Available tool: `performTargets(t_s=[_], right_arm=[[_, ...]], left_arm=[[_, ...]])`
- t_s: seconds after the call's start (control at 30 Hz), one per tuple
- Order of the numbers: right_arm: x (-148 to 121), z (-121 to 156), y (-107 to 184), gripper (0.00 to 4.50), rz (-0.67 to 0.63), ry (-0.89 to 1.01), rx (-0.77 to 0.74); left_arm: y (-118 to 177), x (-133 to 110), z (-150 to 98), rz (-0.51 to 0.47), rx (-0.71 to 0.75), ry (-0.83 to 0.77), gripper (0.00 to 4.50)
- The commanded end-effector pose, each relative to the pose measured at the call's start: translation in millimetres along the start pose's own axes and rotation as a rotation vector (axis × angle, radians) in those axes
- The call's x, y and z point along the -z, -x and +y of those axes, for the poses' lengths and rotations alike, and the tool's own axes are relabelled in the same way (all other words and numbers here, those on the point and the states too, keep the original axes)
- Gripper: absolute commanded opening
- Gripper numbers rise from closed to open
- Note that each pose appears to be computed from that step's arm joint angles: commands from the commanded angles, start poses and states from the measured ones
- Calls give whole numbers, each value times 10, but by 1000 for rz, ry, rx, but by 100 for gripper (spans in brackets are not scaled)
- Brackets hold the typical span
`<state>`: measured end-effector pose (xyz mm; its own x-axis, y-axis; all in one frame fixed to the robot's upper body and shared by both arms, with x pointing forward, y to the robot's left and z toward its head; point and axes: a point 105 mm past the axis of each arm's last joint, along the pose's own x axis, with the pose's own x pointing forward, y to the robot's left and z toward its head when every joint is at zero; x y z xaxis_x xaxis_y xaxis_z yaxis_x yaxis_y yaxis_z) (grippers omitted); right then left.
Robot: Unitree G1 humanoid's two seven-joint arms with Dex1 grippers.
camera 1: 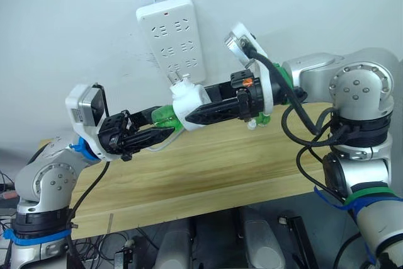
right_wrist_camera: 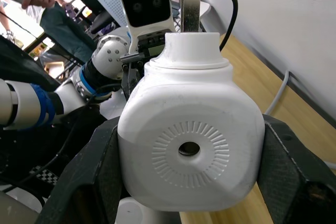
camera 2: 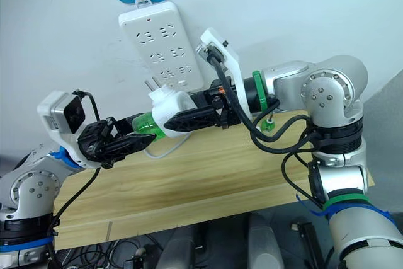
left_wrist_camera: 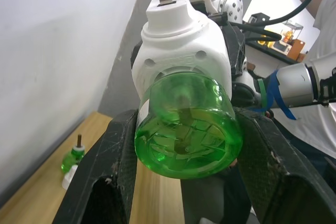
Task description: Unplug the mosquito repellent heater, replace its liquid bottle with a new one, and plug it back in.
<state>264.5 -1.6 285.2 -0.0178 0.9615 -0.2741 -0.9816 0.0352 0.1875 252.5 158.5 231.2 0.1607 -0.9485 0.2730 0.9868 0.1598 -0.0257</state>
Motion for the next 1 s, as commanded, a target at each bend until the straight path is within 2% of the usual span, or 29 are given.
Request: performTargets(t_s=[0.03,0.27,0.8,0.93,0.97,1.0], right_arm=[[5,278,-85,295,10,38,-159],[111,279,-60,295,24,29,-201],[73,242,-91,295,19,39,-171],[75,253,-83,427,21,33,-183],[75,247,-85,449,20,34,-180],[74,231,-87,449,20,36,-169]], left_arm=[[-135,-55,-106,-4,69,-34,231],[-129,-58,-131,-1,72,-25,231],[-130,-54,-111,0,71,-28,231],[-137,-52,-114,-1,72,-27,231],[-138,-53,-117,-2,72,-27,231],[-138,-54,-120,-2,72,-28,231]])
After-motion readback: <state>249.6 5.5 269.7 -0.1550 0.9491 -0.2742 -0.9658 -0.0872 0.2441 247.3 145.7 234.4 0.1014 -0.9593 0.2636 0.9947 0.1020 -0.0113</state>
